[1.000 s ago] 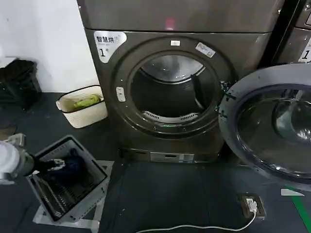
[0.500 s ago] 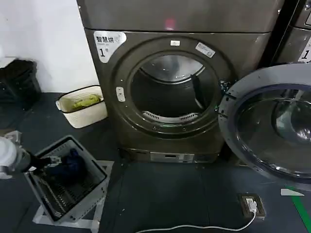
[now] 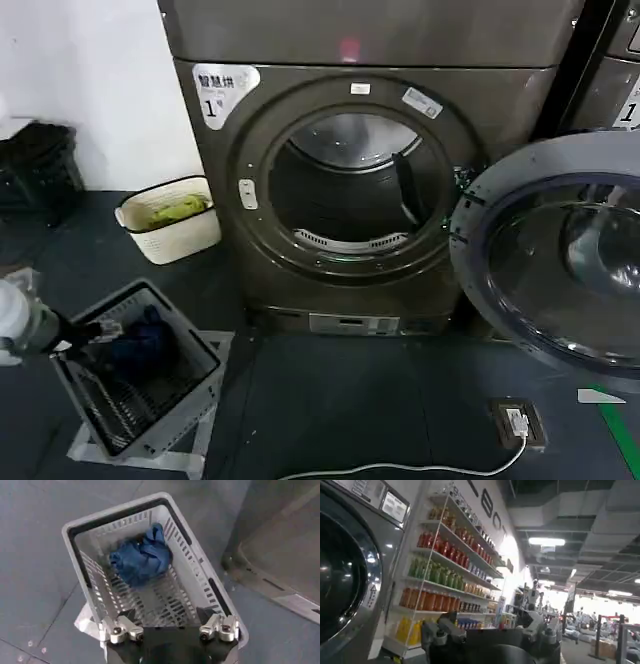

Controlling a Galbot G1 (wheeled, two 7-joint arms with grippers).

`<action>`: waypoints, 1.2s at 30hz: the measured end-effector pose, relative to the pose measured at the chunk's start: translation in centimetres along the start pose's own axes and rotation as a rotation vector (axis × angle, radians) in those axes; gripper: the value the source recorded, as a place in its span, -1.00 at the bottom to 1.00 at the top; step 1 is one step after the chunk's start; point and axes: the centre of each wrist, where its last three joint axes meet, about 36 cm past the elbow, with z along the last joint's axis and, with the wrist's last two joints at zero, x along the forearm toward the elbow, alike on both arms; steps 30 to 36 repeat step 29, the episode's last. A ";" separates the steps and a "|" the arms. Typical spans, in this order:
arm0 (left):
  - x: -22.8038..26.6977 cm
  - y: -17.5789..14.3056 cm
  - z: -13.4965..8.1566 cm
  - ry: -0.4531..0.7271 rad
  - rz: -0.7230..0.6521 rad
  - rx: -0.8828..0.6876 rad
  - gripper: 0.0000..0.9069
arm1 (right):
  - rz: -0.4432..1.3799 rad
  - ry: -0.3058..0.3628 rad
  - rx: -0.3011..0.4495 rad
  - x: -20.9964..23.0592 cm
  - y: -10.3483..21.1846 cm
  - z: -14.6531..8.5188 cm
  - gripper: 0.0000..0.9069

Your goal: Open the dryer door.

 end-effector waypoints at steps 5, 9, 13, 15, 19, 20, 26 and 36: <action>0.0 0.0 -0.3 -0.003 -0.001 0.004 1.00 | 0.003 0.001 0.002 0.0 -0.1 0.1 1.00; 0.0 0.1 -0.4 -0.002 -0.001 0.008 1.00 | 0.004 0.002 0.003 0.0 -0.2 0.2 1.00; -0.1 0.4 -0.7 -0.001 -0.003 0.019 1.00 | 0.007 -0.003 0.004 0.0 -0.2 0.2 1.00; -0.1 0.4 -0.7 0.002 0.001 0.021 1.00 | 0.014 -0.004 0.005 0.1 -0.1 0.1 1.00; -0.2 0.4 -0.6 0.005 0.002 0.022 1.00 | 0.015 -0.002 0.005 0.1 -0.1 0.2 1.00; -0.2 0.4 -0.6 0.005 0.001 0.022 1.00 | 0.015 -0.002 0.005 0.1 -0.1 0.2 1.00; -0.3 0.5 -0.7 0.006 0.000 0.027 1.00 | 0.013 0.000 0.008 0.1 -0.2 0.2 1.00; -0.3 0.6 -0.8 0.004 -0.001 0.029 1.00 | 0.013 0.001 0.008 0.1 -0.2 0.2 1.00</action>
